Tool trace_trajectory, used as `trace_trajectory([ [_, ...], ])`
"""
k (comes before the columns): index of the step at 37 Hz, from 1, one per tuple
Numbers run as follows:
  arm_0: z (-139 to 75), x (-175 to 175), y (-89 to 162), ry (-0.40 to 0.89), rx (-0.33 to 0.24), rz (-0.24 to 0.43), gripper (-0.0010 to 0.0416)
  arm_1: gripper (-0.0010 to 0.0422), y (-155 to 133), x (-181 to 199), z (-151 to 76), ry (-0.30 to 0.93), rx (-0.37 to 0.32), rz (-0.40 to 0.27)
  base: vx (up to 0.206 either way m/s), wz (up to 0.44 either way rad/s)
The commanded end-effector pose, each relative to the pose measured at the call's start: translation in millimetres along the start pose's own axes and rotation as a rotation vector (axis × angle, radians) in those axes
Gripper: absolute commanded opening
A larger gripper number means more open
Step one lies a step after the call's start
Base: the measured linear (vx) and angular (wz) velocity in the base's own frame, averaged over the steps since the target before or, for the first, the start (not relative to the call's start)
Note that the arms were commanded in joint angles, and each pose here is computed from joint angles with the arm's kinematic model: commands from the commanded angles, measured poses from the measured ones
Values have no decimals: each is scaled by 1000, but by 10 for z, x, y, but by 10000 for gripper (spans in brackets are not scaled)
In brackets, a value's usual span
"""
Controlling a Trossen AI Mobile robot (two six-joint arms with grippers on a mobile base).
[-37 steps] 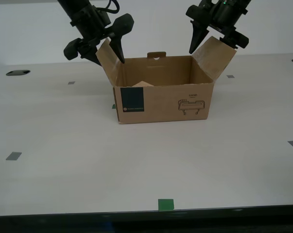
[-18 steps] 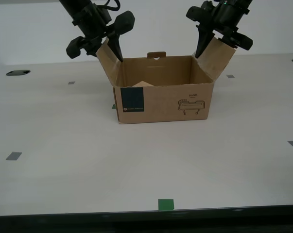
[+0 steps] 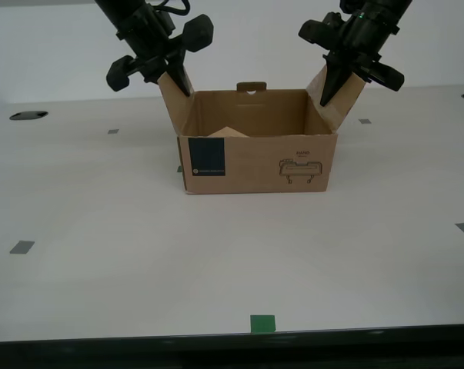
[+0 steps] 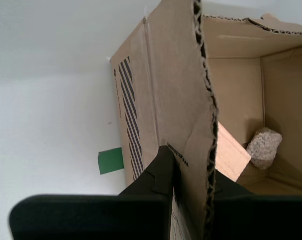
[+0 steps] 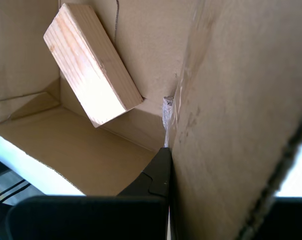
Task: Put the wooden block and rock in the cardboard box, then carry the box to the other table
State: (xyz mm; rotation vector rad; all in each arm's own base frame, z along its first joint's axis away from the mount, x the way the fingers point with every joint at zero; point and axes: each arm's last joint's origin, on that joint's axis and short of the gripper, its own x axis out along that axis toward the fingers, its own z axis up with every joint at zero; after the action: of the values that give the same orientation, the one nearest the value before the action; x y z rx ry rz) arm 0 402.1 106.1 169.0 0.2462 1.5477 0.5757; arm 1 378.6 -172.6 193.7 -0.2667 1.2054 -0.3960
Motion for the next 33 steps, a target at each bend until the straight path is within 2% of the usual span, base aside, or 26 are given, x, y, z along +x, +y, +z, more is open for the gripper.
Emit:
trace_trajectory([
  [1, -29, 68, -27, 29, 12, -14, -1, -2, -21, 3, -5, 4, 5, -16, 0, 0],
  [9, -53, -2, 14, 16, 11, -14, -1, -1, -26, -6, -3, 3, 24, -20, 0, 0],
  [20, -101, -224, 142, -40, 17, -12, -1, -1, -57, -35, -15, 33, 38, -98, 0, 0],
  [28, -106, -319, 196, -69, 8, -11, -1, -1, -82, -107, -12, 21, 69, -105, 0, 0],
  [33, -120, -322, 207, -62, 17, -10, -1, -1, -89, -128, -42, 57, 90, -135, 0, 0],
])
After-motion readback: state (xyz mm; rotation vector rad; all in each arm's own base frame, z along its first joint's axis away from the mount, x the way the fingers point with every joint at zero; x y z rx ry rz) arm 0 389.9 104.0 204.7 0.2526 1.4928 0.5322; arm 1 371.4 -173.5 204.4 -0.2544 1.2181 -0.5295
